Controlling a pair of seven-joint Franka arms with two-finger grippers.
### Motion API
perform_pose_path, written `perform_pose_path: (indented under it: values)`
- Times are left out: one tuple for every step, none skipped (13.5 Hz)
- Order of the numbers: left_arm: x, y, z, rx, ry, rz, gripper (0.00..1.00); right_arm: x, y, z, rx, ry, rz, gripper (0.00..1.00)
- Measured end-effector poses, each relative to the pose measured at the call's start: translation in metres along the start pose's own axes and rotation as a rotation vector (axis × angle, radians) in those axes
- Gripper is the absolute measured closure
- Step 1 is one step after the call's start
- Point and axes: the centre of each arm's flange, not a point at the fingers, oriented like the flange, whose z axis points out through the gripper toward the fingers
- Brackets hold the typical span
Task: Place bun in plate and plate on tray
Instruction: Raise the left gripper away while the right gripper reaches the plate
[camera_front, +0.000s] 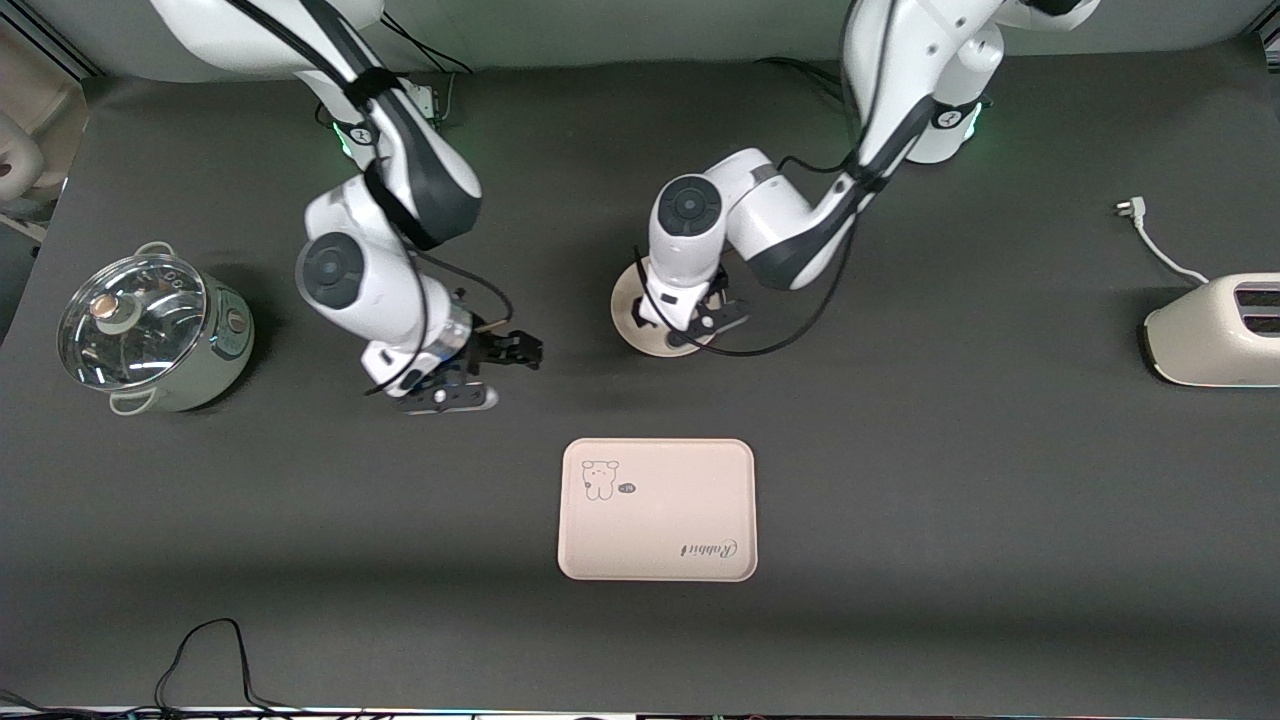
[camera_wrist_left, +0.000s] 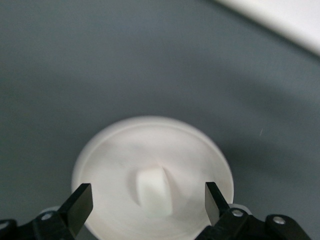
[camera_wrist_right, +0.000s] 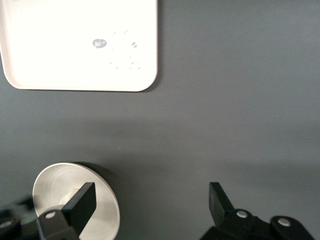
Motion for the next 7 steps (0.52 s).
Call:
perform_pose_path:
  values:
    - [0.039, -0.015, -0.043, 0.008, 0.033, 0.001, 0.0, -0.012, -0.005, 0.02, 0.013, 0.024, -0.009, 0.0]
    - [0.086, -0.038, -0.088, 0.01, 0.063, 0.004, 0.0, -0.027, -0.008, 0.041, 0.025, 0.046, -0.011, 0.0]
    - [0.137, -0.07, -0.133, 0.008, 0.086, 0.016, 0.0, -0.043, -0.011, 0.062, 0.036, 0.056, 0.001, 0.0]
    - [0.184, -0.105, -0.168, 0.002, 0.104, 0.031, 0.0, -0.059, -0.017, 0.08, 0.044, 0.05, 0.015, 0.0]
    - [0.224, -0.14, -0.192, -0.005, 0.117, 0.044, 0.0, -0.072, -0.026, 0.092, 0.048, 0.035, 0.021, 0.0]
    - [0.257, -0.174, -0.203, -0.006, 0.123, 0.054, 0.0, -0.083, -0.037, 0.101, 0.051, 0.024, 0.021, 0.0]
    - [0.282, -0.204, -0.205, 0.004, 0.117, 0.065, 0.0, -0.091, -0.044, 0.108, 0.052, 0.019, 0.022, 0.0]
